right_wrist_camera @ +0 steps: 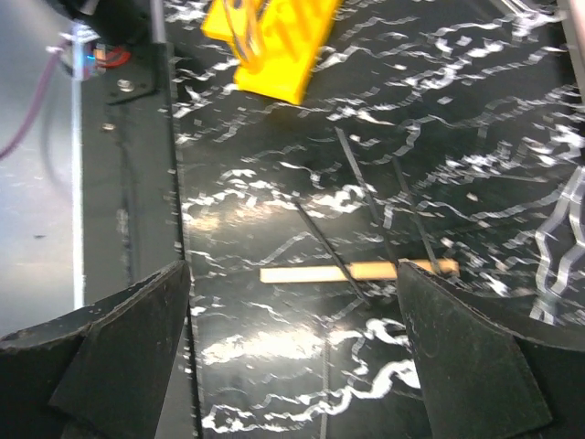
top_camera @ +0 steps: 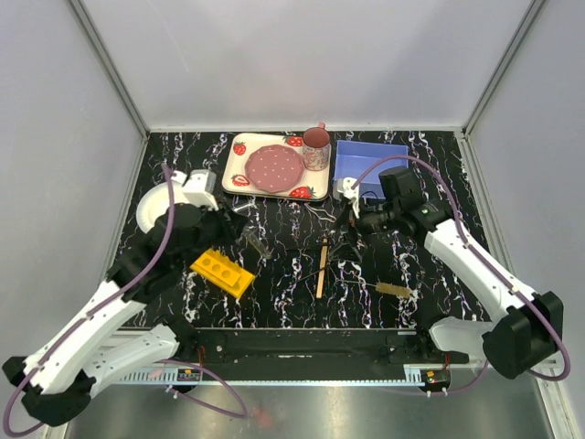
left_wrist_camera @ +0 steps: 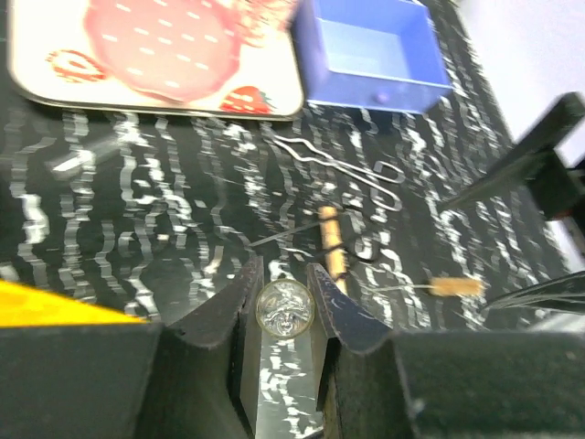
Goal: Organize the chemistry lab equipment
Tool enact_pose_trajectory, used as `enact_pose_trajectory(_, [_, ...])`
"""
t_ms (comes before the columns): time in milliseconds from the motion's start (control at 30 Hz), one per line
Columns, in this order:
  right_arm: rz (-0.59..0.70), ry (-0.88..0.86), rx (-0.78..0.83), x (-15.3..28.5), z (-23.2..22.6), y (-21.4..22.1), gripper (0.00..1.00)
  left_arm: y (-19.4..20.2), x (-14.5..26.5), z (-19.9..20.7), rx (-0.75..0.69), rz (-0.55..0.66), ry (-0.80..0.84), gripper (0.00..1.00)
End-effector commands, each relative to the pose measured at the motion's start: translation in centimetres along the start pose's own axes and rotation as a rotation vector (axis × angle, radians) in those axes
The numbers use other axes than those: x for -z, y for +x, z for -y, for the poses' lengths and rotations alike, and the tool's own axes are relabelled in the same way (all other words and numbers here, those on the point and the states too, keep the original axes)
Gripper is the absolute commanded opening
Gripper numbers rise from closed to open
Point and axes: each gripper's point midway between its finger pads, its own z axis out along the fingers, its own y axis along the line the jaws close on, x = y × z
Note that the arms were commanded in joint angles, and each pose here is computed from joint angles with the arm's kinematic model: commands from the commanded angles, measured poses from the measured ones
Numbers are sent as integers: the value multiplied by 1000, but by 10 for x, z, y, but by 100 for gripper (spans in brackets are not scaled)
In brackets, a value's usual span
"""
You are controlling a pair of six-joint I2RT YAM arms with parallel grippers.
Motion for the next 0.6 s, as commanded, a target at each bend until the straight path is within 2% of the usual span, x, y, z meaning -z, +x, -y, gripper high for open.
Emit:
enact_pose_trajectory(0, [-36, 117, 78, 20, 23, 15, 100, -25, 39, -61, -153, 87, -290, 6])
enact_pose_trajectory(100, [-24, 133, 58, 24, 32, 31, 100, -23, 52, -91, -193, 103, -431, 7])
enact_pose_trajectory(333, [8, 185, 5, 39, 49, 57, 100, -36, 63, -124, -221, 190, -622, 8])
enact_pose_trajectory(567, [48, 193, -13, 49, 50, 58, 100, -29, 47, -136, -202, 179, -640, 9])
